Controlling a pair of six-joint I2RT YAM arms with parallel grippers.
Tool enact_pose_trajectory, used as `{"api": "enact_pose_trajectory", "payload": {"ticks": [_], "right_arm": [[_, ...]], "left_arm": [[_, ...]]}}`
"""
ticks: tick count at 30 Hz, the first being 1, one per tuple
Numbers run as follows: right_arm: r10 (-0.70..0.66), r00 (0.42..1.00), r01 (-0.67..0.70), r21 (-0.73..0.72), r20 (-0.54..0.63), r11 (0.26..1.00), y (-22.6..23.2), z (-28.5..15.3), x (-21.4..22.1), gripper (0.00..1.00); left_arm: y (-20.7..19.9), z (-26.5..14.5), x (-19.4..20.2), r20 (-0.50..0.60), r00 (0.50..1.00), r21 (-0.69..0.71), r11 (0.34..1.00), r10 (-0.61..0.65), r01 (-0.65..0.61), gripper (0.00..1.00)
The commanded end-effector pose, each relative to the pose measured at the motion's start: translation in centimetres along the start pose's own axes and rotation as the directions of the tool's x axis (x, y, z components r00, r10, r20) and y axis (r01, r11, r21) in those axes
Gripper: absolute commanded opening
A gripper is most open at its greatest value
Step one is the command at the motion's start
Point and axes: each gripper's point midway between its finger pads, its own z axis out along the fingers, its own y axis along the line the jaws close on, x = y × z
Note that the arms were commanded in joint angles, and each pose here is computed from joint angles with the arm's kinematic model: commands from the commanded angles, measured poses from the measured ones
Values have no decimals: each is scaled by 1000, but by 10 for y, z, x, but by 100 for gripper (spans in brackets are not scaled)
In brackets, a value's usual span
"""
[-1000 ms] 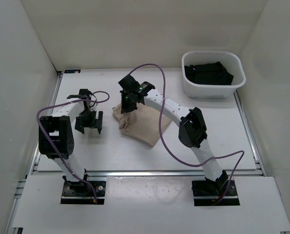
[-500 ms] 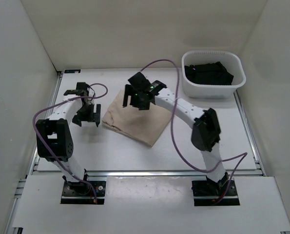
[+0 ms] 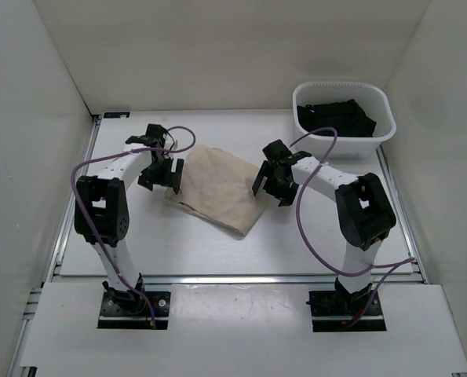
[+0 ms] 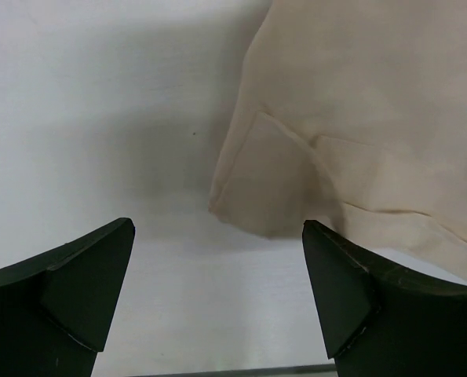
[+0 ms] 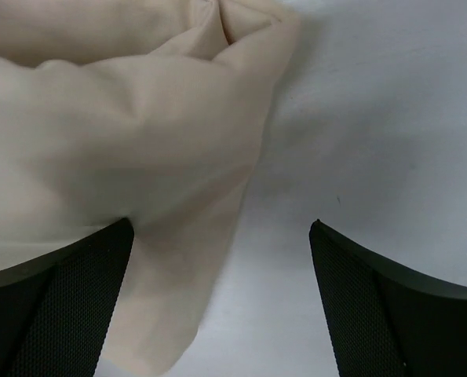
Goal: Fold and stack the trousers
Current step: Fold the trousers
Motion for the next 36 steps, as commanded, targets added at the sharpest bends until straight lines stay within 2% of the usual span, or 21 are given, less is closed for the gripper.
{"api": "enact_pose_trajectory", "payload": {"ticks": [1,3,6,7,8,10,12,17,20,22,23,24,25,28,29,30,31,32,33,35,36], "right_arm": [[10,999,-2,-186,46,983,37,9,-18,96],[20,999,-11,-189,45,982,33,18,-26,77],[-37,998,44,-161,47,986,33,30,-43,57],[-69,995,82,-183,79,980,49,23,-60,54],[-105,994,106,-140,15,984,40,38,-54,53],[-213,976,218,-161,46,963,59,30,-76,54],[-272,962,269,-137,-2,953,57,40,-73,56],[-394,917,400,-164,71,902,72,30,-99,64],[-413,907,419,-94,78,903,62,12,-108,67],[-402,911,406,-36,90,913,52,-4,-105,65],[-381,915,382,21,135,924,40,-22,-105,62],[-386,908,387,26,161,922,42,-31,-98,60],[-367,897,384,-24,245,923,56,-56,-103,52],[-349,891,400,-140,290,906,86,-66,-76,30],[-335,896,395,-179,290,901,97,-68,-69,19],[-338,900,400,-211,276,892,107,-68,-57,13],[-322,911,382,-228,258,896,111,-60,-54,7],[-318,921,371,-260,226,891,116,-54,-42,0],[-283,936,336,-291,208,896,121,-53,-38,0],[-261,953,297,-310,154,903,120,-32,-22,0],[-229,965,259,-318,128,912,119,-27,-16,0]], "left_arm": [[4,15,25,-53,999,-10,1000,-8,7,100],[2,12,32,-45,999,-1,1000,-8,8,100],[-5,11,48,-60,998,42,999,-8,10,100],[-8,8,54,-61,998,54,998,-8,11,100],[-9,6,57,-60,998,63,998,-8,11,100],[-12,-1,62,-46,999,82,997,-8,11,100],[-20,-3,71,-53,999,123,992,-8,14,100],[-34,-19,87,-41,999,201,979,-8,16,100],[-34,-26,90,-27,1000,202,979,-8,13,100],[-32,-35,74,21,1000,193,981,-8,4,100],[-30,-39,66,44,999,182,983,-8,0,100],[-27,-51,43,113,994,168,986,-9,-10,100],[-27,-55,31,136,991,167,986,-9,-14,100],[-25,-67,-27,240,971,155,987,-9,-29,100],[-25,-66,-41,259,966,154,987,-9,-32,100],[-22,-48,-48,224,975,143,990,-9,-23,100],[-22,-52,-72,271,963,141,990,-10,-30,100],[-20,-46,-81,270,963,128,991,-10,-26,100],[-18,-22,-85,226,974,120,993,-9,-18,100],[-13,-15,-108,249,968,90,996,-9,-13,100],[-11,7,-111,220,976,80,997,-9,-9,100]]}}
